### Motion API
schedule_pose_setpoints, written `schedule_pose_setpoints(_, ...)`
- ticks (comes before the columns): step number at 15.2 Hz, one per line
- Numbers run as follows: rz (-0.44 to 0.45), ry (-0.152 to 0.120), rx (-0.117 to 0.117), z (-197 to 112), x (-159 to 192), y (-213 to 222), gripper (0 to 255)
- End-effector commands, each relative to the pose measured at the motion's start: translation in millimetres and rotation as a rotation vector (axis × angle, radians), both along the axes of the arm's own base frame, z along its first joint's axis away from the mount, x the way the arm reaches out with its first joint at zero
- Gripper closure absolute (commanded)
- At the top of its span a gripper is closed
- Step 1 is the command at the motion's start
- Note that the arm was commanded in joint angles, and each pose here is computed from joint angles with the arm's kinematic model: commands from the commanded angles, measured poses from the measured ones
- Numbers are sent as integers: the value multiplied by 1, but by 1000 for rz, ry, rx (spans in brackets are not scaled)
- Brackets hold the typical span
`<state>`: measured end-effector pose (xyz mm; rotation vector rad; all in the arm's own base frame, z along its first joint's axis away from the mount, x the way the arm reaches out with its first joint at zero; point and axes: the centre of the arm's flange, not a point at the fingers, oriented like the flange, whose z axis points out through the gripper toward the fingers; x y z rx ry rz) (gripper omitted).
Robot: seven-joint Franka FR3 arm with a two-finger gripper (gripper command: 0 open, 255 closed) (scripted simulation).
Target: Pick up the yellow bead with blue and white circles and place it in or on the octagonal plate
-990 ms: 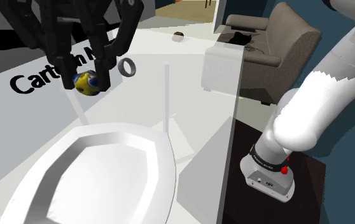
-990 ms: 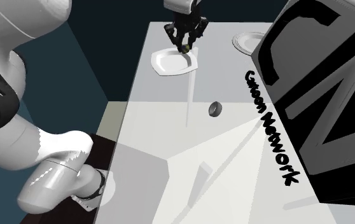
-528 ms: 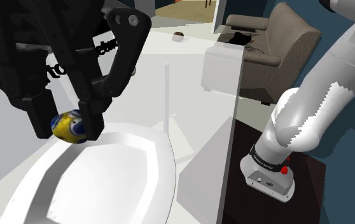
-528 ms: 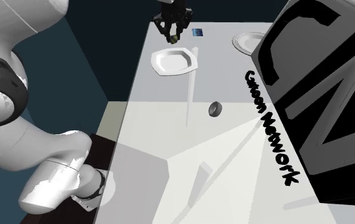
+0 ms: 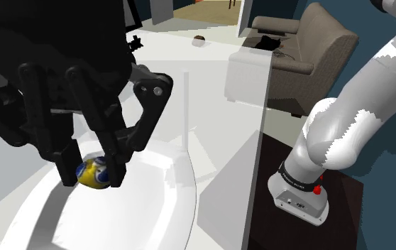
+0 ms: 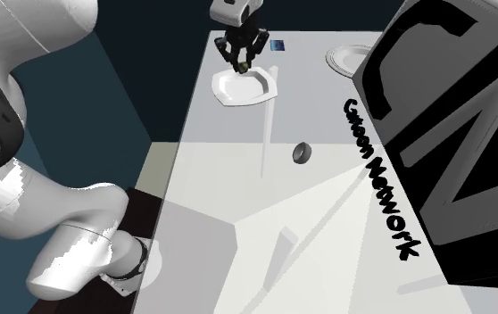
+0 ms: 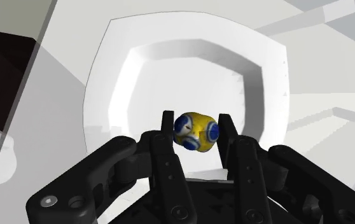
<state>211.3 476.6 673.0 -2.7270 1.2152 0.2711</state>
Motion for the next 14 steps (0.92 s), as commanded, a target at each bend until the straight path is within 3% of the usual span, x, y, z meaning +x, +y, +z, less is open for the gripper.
schedule_pose_setpoints(1,0,0,0,-12,1,-1,255)
schedule_pose_setpoints(6,0,0,0,-40,1,-1,255)
schedule_pose_setpoints(14,0,0,0,-40,1,-1,255)
